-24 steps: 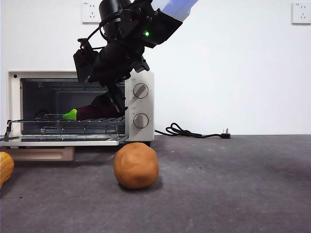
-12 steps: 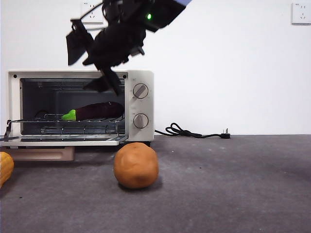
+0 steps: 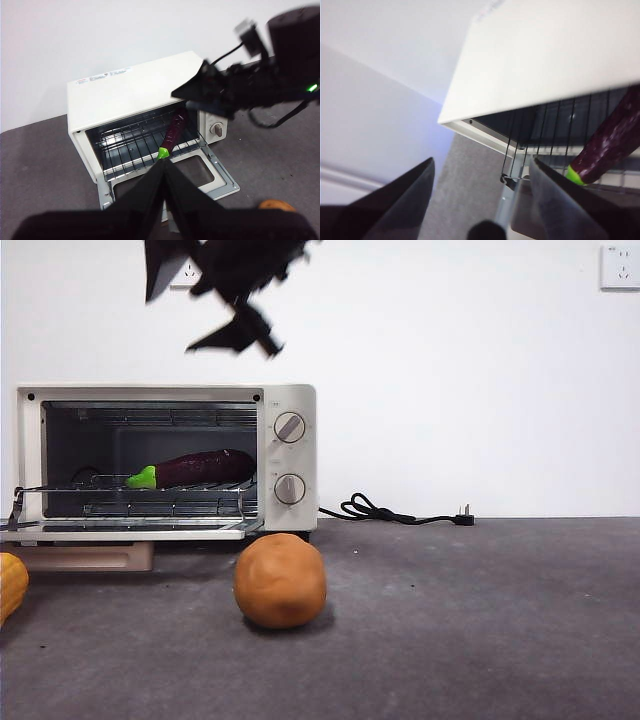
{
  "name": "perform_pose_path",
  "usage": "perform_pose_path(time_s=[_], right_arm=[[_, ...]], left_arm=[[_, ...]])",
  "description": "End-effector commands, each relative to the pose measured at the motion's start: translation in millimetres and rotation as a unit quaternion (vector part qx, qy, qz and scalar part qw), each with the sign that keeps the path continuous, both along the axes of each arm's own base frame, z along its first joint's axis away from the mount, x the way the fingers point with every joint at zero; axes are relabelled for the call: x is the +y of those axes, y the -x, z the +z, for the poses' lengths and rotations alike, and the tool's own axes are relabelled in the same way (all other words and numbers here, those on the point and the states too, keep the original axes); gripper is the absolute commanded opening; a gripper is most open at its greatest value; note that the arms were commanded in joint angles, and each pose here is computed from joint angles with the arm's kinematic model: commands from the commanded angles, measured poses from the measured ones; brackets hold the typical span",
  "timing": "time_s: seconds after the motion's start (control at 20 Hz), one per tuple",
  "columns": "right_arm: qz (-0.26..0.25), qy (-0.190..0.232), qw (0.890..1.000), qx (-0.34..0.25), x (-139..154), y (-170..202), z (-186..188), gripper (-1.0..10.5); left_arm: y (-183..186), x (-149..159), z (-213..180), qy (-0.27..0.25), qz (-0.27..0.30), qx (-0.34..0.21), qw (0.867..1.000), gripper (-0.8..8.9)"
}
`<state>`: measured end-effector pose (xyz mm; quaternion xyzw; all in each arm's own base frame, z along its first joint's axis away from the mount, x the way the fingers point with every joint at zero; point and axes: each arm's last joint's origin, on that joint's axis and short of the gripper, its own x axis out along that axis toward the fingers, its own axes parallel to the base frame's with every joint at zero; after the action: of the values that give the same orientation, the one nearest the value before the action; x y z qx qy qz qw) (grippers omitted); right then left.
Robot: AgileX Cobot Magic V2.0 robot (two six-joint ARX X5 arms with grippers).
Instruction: Take the eggplant from the table,put the eggplant in the oven
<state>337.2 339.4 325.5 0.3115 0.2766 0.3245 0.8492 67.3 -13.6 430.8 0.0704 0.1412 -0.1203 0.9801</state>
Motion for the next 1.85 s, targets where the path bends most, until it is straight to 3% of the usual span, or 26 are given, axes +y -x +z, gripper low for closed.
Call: perform_pose_path(time_s=[0.05,0.5,0.85,1.15,1.45,1.7,1.85], right_arm=[[0.021,0.057,0.995,-0.080,-17,12,31,3.2],[0.028,0.197,0.960,-0.197,-84,67,109,3.2],[0.035,0.253,0.938,-0.233,-132,116,148,3.2],[0.067,0.306,0.925,-0.215,-167,153,158,3.2],[0.127,0.350,0.915,-0.154,-190,179,150,3.2],[0.189,0.360,0.906,-0.117,-194,188,142,3.2],[0.219,0.342,0.907,-0.111,-193,189,141,3.1]], left_arm=[[-2,-1,-2,-0.008,0.000,0.000,1.000,-0.05],[-4,-1,0,-0.009,0.002,-0.008,1.000,-0.05],[-8,-2,0,-0.010,0.002,-0.003,1.000,-0.06],[-11,-2,-2,-0.012,0.002,0.005,1.000,-0.05],[-13,-3,-2,-0.012,0.002,0.009,1.000,-0.06],[-14,-3,-2,-0.012,0.002,0.011,1.000,-0.05],[-14,-3,-2,-0.013,0.003,0.011,1.000,-0.06]])
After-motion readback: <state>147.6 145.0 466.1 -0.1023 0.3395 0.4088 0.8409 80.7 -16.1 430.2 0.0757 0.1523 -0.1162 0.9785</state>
